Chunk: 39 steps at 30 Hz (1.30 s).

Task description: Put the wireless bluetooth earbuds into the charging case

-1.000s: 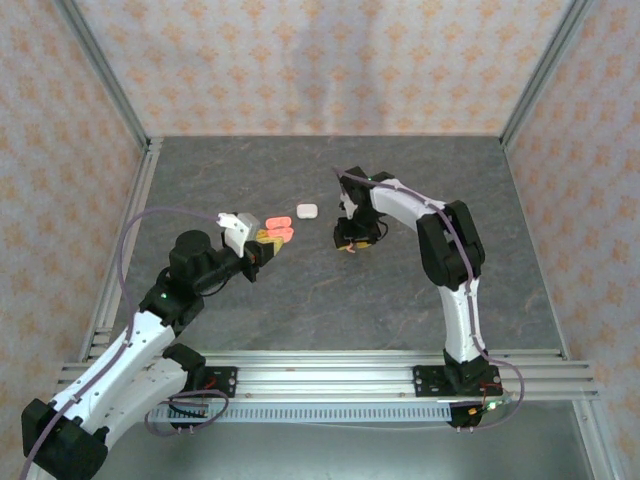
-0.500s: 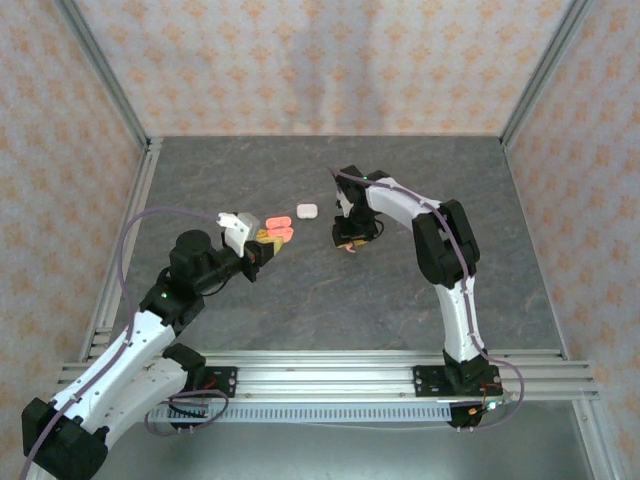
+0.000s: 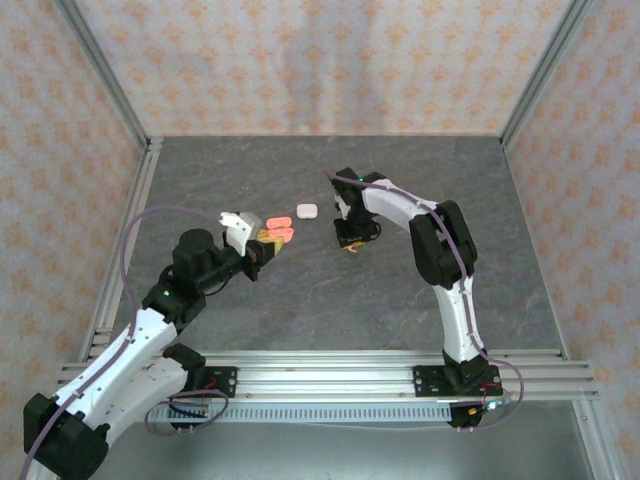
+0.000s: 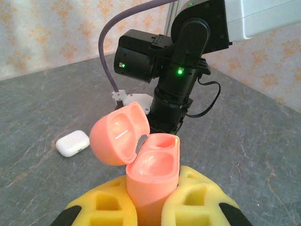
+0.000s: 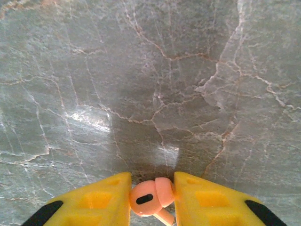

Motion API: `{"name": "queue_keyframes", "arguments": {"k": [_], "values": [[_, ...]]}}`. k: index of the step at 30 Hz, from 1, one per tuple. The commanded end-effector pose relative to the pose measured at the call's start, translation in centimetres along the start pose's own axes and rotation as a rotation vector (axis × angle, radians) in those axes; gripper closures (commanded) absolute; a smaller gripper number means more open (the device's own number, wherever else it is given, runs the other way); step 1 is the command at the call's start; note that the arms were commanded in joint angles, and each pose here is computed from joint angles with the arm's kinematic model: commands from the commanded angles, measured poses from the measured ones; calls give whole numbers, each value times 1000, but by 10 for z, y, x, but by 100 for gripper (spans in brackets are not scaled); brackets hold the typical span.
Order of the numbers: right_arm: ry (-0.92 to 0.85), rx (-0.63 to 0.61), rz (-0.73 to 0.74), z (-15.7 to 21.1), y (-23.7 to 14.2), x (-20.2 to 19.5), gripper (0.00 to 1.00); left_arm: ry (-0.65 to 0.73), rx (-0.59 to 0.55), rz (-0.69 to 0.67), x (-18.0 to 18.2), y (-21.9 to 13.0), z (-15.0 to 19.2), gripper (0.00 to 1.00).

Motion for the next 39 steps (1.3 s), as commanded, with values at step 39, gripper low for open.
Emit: {"name": "queue_keyframes", "arguments": {"k": [39], "values": [[293, -1107, -503, 67, -292, 49, 80, 268, -307, 34, -21, 55, -68, 100]]}}
Point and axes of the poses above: each hand's point on the last joint's axis, 136 mm out from that joint toward the fingers, its own y axis out along the fingers, its own x axis along the line the jaws close on, z = x × y, the point moved 6 cm from there along -y, back along the fingers, and after that the axes turned 1 degree about y, right-handed, at the moved point
